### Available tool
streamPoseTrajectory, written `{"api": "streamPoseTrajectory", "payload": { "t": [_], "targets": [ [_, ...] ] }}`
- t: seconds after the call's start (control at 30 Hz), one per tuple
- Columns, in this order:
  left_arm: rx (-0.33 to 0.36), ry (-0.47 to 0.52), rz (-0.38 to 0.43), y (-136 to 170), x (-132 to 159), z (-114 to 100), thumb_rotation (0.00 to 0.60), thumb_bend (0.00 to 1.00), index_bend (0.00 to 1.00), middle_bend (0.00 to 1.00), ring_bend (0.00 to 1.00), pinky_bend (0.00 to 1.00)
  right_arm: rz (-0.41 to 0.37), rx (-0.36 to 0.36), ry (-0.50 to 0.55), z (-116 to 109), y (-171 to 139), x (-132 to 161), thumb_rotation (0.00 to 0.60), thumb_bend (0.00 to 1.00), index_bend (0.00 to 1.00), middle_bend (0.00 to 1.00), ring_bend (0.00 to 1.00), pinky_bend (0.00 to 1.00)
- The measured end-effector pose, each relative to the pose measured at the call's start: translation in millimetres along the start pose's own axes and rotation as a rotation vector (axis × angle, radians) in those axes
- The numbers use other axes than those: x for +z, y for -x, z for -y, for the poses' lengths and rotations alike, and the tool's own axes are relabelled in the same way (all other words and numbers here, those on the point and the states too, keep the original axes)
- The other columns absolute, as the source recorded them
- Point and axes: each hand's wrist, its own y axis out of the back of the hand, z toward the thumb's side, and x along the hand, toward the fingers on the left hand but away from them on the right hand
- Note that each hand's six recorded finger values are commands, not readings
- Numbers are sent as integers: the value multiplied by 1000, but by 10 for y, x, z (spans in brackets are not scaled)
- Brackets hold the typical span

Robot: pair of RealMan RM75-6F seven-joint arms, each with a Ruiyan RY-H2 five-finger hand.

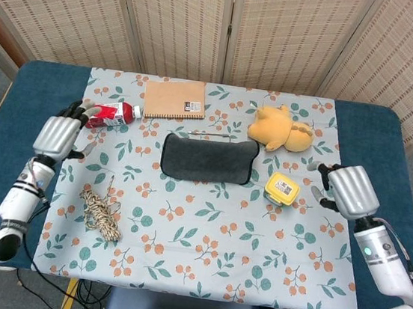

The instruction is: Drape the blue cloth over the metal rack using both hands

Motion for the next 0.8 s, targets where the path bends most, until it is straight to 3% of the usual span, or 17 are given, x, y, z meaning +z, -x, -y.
{"api": "streamPoseTrajectory", "payload": {
  "t": [0.17, 0.33, 0.6, 0.8],
  "targets": [
    [15, -26, -47, 538, -362, 18, 600, 351, 128, 7, 28, 174, 39, -11, 13, 13, -481, -155, 600, 327, 368, 656, 591, 874],
    [57, -18, -102, 989, -617, 22, 600, 351, 130, 7, 28, 174, 85, 2, 36, 67, -881, -240, 600, 327, 369, 575, 548, 815],
    [110, -44, -132, 1565, -732, 25, 600, 345, 133, 7, 21, 153, 188, -17, 44, 65, -1398, -329, 600, 326, 333, 483, 431, 645],
    [110, -60, -168, 1854, -749, 31, 600, 345, 133, 7, 17, 133, 284, -23, 45, 60, -1719, -409, 600, 326, 333, 475, 408, 629]
  ]
}}
